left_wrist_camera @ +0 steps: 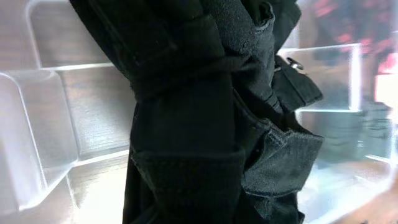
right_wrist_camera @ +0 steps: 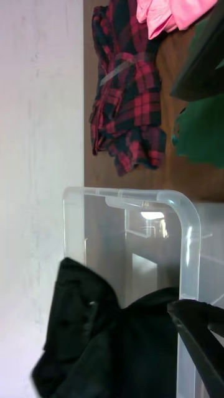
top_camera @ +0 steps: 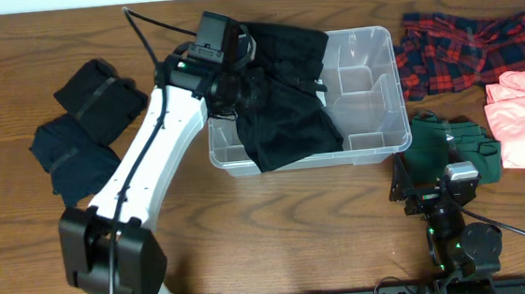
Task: Pack container
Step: 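Lower the black garment into the bin and open the left gripper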
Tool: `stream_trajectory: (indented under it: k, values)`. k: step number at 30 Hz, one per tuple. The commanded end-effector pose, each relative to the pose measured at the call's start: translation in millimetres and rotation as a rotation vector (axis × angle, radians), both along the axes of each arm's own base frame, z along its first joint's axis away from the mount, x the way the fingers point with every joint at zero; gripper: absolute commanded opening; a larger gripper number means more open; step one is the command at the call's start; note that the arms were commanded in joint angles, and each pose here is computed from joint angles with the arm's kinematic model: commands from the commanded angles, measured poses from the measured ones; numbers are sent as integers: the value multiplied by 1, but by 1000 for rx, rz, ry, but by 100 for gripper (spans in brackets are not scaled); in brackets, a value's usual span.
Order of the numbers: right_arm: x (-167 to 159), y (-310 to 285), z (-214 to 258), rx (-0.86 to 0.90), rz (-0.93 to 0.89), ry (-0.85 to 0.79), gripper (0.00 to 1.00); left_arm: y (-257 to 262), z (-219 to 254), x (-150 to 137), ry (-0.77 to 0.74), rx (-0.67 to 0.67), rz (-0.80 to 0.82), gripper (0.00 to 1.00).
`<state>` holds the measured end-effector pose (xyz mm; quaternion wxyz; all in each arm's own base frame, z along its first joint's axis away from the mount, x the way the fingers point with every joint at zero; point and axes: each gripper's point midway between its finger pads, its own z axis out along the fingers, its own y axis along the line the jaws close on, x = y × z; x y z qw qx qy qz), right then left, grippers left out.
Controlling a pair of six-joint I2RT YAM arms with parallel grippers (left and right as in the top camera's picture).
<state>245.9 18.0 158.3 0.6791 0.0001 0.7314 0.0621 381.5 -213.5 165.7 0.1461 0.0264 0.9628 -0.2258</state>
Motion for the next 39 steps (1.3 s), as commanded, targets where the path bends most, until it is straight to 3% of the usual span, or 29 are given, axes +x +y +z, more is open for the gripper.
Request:
stream_trajectory:
  k: [1,7,8,9,11,14,16,23,26,29,33,39]
  values:
    - [0,-2,-1,9,-9,2,99,5,7,10,-44,39,20,6]
    - [0,-2,-1,9,-9,2,99,20,4,17,-78,126,54,7]
    - [0,-2,-1,9,-9,1,99,20,4,17,-80,128,49,16]
    - [0,-2,-1,9,-9,2,99,20,4,17,-83,130,42,35]
    - [0,-2,-1,9,-9,2,99,20,4,17,-85,131,38,58]
    - [0,-2,-1,9,-9,1,99,20,4,17,-88,134,31,74]
    - [0,-2,-1,9,-9,1,99,22,5,18,-108,155,4,75]
    - [0,-2,-1,9,-9,1,99,60,35,42,-282,328,140,73]
    - [0,-2,-1,9,-9,2,99,58,46,49,-332,309,155,50]
    - [0,-2,-1,9,-9,1,99,55,47,49,-336,301,150,7]
    - [0,-2,-1,9,-9,1,99,49,45,44,-331,306,126,6]
    - [0,-2,-1,9,-9,1,99,76,43,38,-312,424,152,6]
